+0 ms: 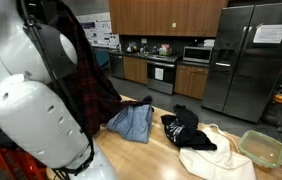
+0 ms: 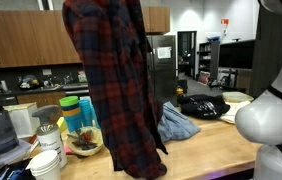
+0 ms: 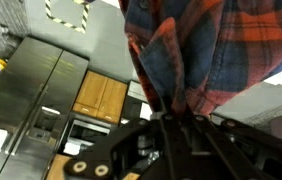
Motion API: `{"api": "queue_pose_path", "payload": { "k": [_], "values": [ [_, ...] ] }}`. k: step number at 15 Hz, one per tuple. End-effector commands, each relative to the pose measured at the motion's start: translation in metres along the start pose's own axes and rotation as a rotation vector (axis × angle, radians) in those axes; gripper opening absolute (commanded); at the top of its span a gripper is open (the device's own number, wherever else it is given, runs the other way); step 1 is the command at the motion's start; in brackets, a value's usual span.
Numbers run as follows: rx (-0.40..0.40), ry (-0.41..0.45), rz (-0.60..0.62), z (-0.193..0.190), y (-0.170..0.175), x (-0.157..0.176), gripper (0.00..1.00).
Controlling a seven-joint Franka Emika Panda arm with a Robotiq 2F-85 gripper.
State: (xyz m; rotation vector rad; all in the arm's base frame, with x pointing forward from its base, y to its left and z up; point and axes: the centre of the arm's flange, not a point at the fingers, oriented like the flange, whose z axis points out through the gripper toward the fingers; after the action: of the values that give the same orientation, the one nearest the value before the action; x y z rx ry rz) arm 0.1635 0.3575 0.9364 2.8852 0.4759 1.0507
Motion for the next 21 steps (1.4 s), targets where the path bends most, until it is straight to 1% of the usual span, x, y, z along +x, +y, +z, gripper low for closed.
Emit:
{"api": "queue_pose_path", "payload": {
  "k": [1, 3, 6, 10, 13, 15, 18, 21],
  "values": [
    [0.043, -0.163, 0.078, 0.081, 0.037, 0.06, 0.02],
    [0.057, -0.242, 0.107, 0.132, 0.063, 0.081, 0.02],
    [0.086, -0.328, 0.179, 0.185, 0.104, 0.093, 0.02],
    [0.115, -0.405, 0.314, 0.234, 0.166, 0.094, 0.02],
    [0.184, -0.452, 0.427, 0.263, 0.203, 0.081, 0.02],
    [0.221, -0.47, 0.475, 0.283, 0.215, 0.072, 0.02],
    [0.276, -0.533, 0.523, 0.33, 0.221, 0.05, 0.02],
    [0.28, -0.619, 0.558, 0.389, 0.216, 0.022, 0.02]
  ]
}}
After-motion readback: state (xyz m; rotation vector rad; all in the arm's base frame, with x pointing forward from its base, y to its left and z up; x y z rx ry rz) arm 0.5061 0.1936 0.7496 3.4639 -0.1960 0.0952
